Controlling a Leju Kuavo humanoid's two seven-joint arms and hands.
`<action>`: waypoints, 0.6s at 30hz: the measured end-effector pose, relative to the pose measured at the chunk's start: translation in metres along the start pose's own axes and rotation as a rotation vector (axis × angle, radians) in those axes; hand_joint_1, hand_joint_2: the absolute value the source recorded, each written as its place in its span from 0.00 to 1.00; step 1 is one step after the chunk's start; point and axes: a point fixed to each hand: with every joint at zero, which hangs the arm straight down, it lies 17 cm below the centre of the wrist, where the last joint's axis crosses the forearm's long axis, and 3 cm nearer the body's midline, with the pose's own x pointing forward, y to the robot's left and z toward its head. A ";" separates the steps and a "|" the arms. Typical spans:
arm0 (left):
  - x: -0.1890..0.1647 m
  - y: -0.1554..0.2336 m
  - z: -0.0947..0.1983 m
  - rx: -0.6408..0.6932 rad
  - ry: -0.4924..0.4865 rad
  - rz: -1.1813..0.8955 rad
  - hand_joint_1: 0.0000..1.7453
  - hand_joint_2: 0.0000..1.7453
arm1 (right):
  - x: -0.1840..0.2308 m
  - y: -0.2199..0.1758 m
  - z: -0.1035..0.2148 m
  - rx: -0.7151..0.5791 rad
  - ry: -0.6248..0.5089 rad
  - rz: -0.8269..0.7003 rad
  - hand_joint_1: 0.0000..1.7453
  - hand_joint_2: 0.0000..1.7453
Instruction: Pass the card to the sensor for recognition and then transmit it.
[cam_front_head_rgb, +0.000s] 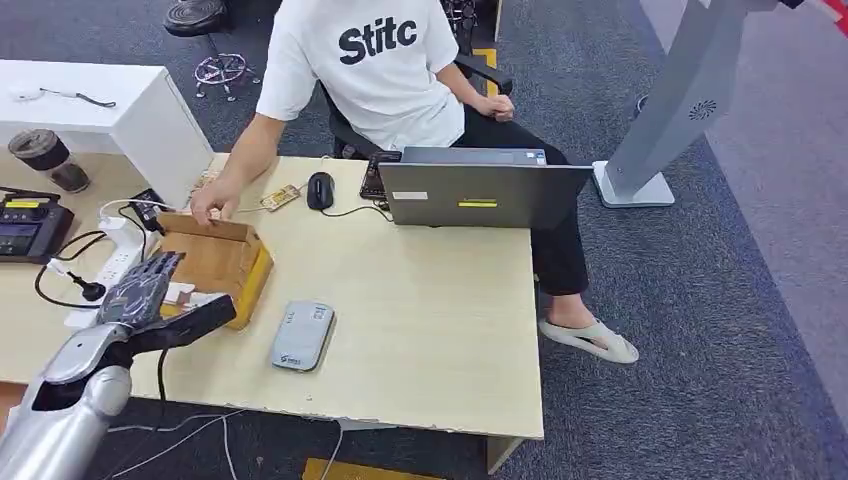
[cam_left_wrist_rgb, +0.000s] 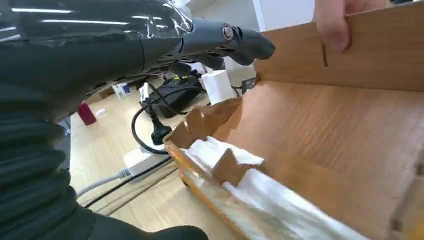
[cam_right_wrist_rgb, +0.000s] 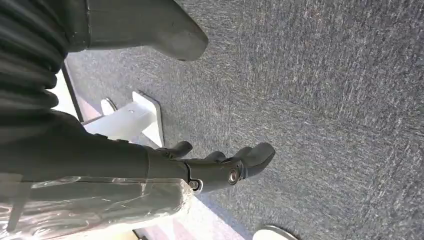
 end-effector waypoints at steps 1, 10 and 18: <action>0.001 0.001 0.000 0.004 -0.003 0.001 0.06 1.00 | 0.000 0.000 0.000 0.000 0.000 0.000 0.00 1.00; 0.021 0.001 -0.001 0.028 -0.038 0.022 0.18 1.00 | 0.002 0.000 0.000 0.001 -0.010 0.000 0.00 1.00; 0.027 0.001 -0.001 0.029 -0.047 0.035 0.41 1.00 | 0.002 0.000 0.000 0.001 -0.012 0.007 0.00 1.00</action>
